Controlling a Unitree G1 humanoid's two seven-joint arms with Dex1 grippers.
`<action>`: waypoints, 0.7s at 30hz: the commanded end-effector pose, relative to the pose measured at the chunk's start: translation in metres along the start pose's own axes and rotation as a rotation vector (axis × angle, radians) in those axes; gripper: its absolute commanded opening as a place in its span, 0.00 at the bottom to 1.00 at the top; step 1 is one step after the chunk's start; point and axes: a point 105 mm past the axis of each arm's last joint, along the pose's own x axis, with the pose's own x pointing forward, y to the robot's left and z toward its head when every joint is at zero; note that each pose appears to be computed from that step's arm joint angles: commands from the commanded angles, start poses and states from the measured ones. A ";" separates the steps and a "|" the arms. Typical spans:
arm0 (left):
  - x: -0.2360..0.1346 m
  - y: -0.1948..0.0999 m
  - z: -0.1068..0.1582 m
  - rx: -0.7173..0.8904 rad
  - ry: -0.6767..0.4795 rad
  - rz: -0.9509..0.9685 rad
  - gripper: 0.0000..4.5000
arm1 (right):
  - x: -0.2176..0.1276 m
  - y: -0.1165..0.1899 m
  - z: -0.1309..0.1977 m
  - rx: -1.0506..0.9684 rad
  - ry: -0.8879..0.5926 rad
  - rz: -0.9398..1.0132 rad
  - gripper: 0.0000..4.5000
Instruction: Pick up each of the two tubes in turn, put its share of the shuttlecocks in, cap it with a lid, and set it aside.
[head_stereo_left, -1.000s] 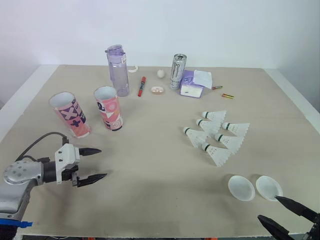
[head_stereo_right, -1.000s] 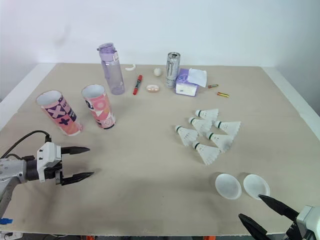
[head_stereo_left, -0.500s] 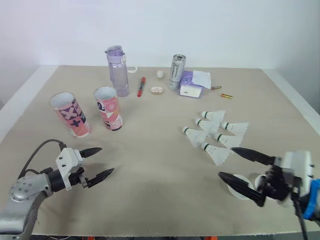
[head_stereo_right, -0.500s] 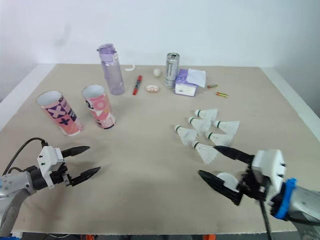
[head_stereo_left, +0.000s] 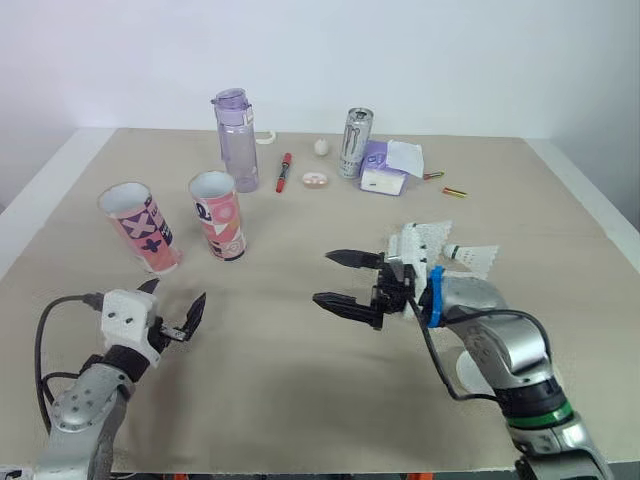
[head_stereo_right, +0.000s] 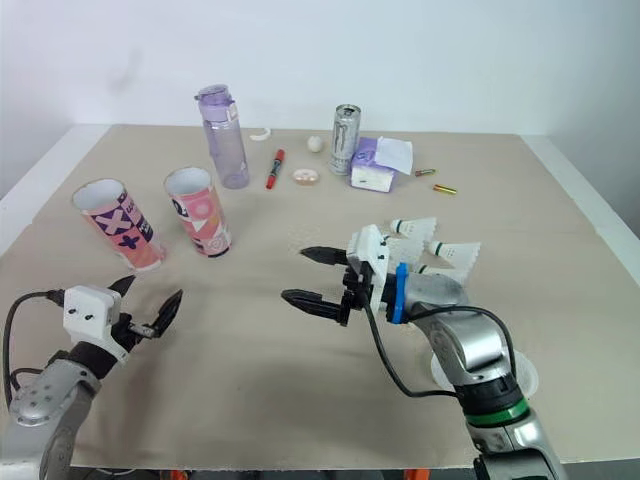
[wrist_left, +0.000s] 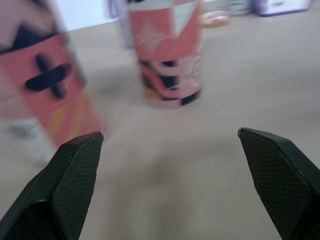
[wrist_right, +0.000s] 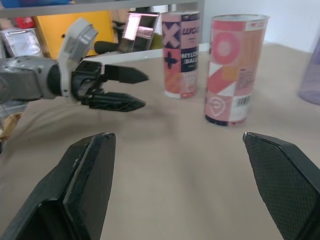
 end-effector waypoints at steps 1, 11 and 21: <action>-0.007 0.030 0.004 -0.011 -0.004 0.242 1.00 | 0.019 -0.010 0.004 -0.117 0.015 0.062 0.97; 0.007 0.053 -0.002 -0.095 0.000 0.336 1.00 | 0.031 -0.022 0.002 -0.158 0.028 0.076 0.97; 0.024 0.067 -0.004 -0.098 0.003 0.326 1.00 | 0.034 -0.029 0.006 -0.165 0.011 0.039 0.97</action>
